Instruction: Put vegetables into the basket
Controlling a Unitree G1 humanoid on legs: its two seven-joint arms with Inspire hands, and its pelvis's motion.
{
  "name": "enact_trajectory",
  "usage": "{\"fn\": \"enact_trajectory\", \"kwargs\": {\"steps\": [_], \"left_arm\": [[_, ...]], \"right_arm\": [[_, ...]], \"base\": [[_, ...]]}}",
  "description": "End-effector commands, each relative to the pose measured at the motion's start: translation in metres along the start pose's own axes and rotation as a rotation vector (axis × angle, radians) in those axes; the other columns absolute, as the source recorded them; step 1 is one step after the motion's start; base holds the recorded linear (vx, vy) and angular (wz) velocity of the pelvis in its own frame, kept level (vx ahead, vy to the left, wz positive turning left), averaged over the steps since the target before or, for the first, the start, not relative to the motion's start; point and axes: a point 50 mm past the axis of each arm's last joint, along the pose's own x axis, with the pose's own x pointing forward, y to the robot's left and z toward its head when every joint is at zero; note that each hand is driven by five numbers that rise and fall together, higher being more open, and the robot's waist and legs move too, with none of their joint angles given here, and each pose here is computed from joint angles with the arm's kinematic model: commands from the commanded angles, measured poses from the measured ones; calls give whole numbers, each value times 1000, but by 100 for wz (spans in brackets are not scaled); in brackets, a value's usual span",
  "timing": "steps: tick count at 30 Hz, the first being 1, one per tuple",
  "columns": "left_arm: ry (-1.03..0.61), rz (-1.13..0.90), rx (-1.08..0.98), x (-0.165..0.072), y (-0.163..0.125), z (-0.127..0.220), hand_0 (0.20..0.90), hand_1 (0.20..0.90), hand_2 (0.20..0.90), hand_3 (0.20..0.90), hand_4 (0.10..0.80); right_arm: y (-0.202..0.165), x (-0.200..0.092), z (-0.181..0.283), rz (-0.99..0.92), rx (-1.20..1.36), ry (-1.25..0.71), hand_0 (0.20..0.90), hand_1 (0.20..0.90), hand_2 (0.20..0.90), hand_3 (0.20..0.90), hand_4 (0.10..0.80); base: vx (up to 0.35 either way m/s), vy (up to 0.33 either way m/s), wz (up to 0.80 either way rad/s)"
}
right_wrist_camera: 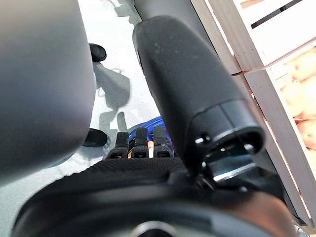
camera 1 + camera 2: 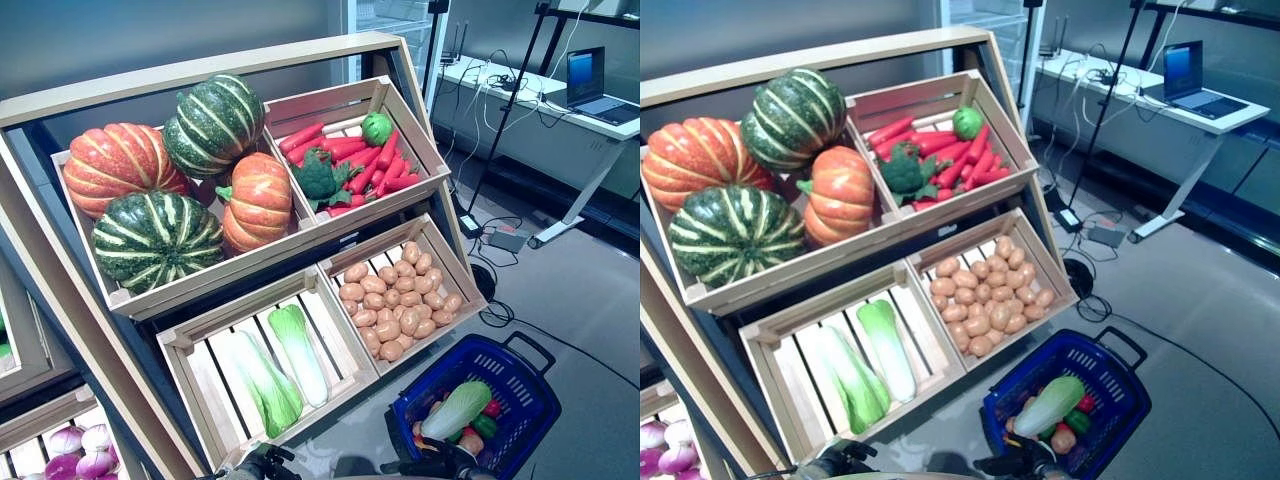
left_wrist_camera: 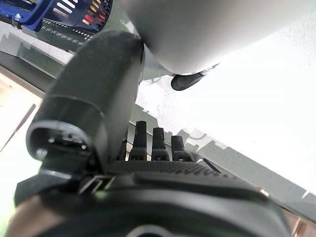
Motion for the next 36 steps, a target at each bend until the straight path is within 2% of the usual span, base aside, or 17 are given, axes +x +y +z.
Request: {"fn": "enact_trajectory", "kwargs": {"steps": [1,10,16,17,20,23,24,25,31,36], "left_arm": [[-22,4,15,2,2,11,900,900,900,900,800],[-79,24,-29,3,6,20,900,900,900,900,800],[-168,-84,-202,2,4,40,900,900,900,900,800],[-246,-149,-254,0,3,55,900,900,900,900,800],[-323,-218,-334,-4,5,75,900,900,900,900,800],[-446,-323,-427,-15,8,106,900,900,900,900,800],[-553,-331,-429,-26,16,128,900,900,900,900,800],[-562,-330,-428,-27,16,129,900,900,900,900,800],[-816,-172,-309,-66,56,181,900,900,900,900,800],[-876,-124,-292,-82,74,194,900,900,900,900,800]], "right_arm": [[7,2,5,24,21,-33,900,900,900,900,800],[8,2,8,27,17,-35,900,900,900,900,800],[8,2,6,27,12,-21,900,900,900,900,800],[9,3,7,26,8,-12,900,900,900,900,800],[7,3,11,25,15,-16,900,900,900,900,800],[6,3,17,21,22,-25,900,900,900,900,800],[6,2,19,16,27,-30,900,900,900,900,800],[6,2,19,15,27,-30,900,900,900,900,800],[4,1,18,1,48,-37,900,900,900,900,800],[1,0,9,-10,58,-26,900,900,900,900,800]], "base": [[0,0,0],[0,0,0],[0,0,0],[0,0,0],[0,0,0],[-15,2,0],[-40,5,0],[-45,4,1],[-34,-4,0],[7,-1,1]]}}
